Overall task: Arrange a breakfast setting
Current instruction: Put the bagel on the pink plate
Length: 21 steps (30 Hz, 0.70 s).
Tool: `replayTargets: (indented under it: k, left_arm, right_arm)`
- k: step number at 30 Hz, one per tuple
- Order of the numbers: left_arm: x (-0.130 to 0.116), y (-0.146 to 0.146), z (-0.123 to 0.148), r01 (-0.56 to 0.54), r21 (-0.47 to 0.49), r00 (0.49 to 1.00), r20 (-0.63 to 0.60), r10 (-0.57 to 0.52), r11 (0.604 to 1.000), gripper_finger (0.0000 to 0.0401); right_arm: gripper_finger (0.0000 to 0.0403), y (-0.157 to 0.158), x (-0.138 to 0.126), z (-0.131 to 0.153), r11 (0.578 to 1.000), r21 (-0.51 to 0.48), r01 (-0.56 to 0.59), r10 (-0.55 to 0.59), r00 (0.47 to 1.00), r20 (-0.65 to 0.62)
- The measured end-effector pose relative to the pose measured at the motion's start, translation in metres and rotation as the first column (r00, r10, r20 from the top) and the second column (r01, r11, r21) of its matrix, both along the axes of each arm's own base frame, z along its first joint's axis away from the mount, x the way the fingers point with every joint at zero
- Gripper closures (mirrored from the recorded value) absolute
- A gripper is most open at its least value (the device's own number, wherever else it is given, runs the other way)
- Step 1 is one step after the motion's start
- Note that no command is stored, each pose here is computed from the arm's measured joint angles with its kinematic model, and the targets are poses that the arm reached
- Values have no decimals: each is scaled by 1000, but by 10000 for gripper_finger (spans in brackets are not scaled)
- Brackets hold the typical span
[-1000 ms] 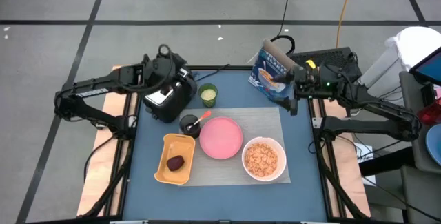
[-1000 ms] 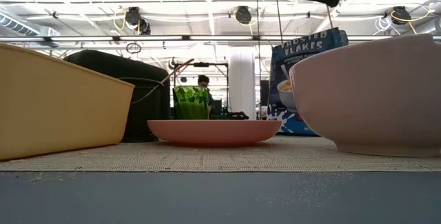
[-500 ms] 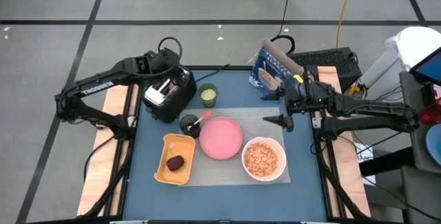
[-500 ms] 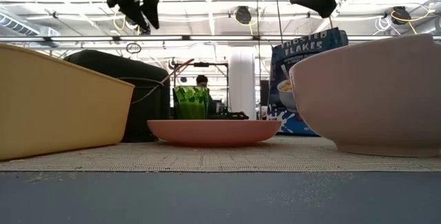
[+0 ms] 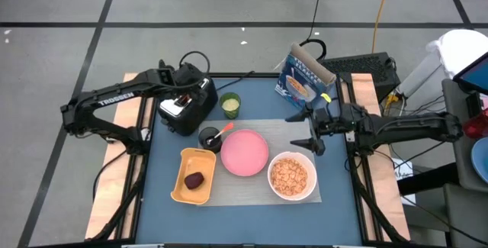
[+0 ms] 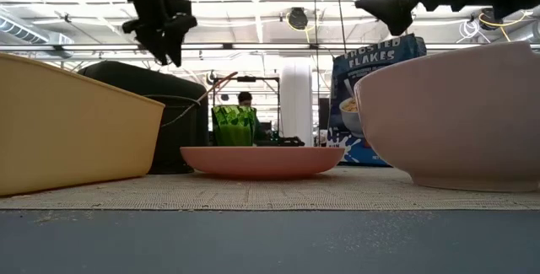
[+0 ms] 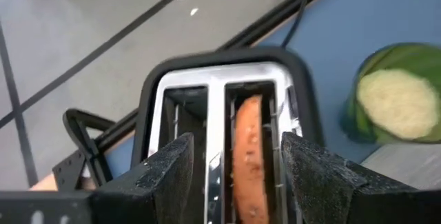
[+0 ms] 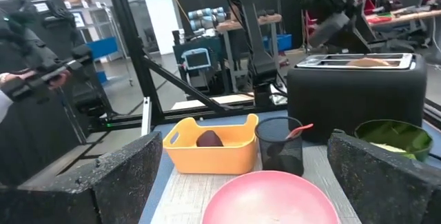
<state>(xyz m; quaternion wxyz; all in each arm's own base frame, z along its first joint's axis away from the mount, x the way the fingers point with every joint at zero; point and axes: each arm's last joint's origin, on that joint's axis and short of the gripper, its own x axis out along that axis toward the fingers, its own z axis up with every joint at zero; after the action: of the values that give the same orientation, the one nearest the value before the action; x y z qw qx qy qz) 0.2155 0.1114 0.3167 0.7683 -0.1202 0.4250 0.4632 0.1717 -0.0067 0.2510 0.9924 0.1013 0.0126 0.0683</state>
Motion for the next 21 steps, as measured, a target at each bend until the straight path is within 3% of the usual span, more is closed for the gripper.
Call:
replayTargets:
  k: [21]
  left_arm:
    - [-3,1,-31,-47,-35,999,-23,46,998,179]
  right_arm:
    - [5,2,-1,-5,1000,-4,-11,11,1000,12]
